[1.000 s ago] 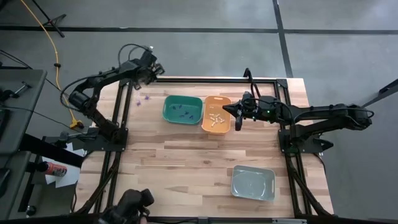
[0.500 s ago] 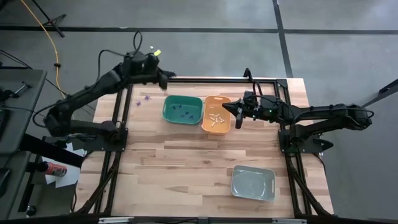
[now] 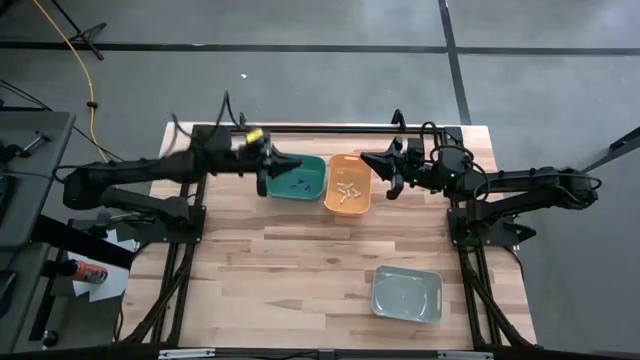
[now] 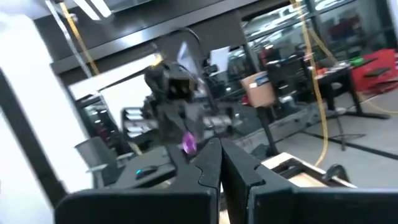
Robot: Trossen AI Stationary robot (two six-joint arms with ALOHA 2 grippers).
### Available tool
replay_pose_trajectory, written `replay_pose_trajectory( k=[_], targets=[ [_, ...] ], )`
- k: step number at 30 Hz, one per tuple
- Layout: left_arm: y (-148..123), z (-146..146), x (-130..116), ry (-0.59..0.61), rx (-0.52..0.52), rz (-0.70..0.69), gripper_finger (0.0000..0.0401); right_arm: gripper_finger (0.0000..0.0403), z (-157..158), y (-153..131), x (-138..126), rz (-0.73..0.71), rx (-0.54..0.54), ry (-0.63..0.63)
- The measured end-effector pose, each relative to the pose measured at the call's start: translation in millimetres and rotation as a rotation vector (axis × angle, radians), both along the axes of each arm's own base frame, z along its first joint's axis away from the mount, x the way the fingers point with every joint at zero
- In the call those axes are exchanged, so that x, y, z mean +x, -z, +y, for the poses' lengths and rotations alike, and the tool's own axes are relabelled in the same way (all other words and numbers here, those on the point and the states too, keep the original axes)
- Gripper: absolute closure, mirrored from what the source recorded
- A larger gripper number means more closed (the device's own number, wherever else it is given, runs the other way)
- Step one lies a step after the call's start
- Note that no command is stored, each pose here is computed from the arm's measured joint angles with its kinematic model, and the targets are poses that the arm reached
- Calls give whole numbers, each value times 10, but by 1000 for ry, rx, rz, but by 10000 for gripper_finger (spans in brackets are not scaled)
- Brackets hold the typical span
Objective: Sort Halloween decoration
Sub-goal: Put the violet witch hut toy into the green bin
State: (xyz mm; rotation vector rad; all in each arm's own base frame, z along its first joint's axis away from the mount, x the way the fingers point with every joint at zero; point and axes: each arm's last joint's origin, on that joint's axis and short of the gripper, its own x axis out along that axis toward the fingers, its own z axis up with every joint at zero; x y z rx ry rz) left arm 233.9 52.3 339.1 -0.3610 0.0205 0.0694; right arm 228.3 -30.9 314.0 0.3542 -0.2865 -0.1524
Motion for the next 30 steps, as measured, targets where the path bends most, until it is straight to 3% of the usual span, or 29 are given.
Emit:
replay_pose_trajectory(
  k=[4, 7, 21, 28, 30],
  targets=[
    [260, -26, -20, 33, -97, -139, 401, 402, 9, 7, 3, 4, 14, -34],
    [323, -38, -47, 49, -94, -192, 401, 402, 11, 6, 4, 4, 12, -41],
    [317, -36, -58, 32, 13, -197, 401, 402, 11, 5, 4, 13, -39, -29],
    [314, -31, -59, 25, -18, -201, 401, 402, 11, 5, 4, 23, -87, -16],
    [291, 9, -63, -35, -58, -208, 401, 402, 10, 6, 4, 23, -87, -12]
  ],
)
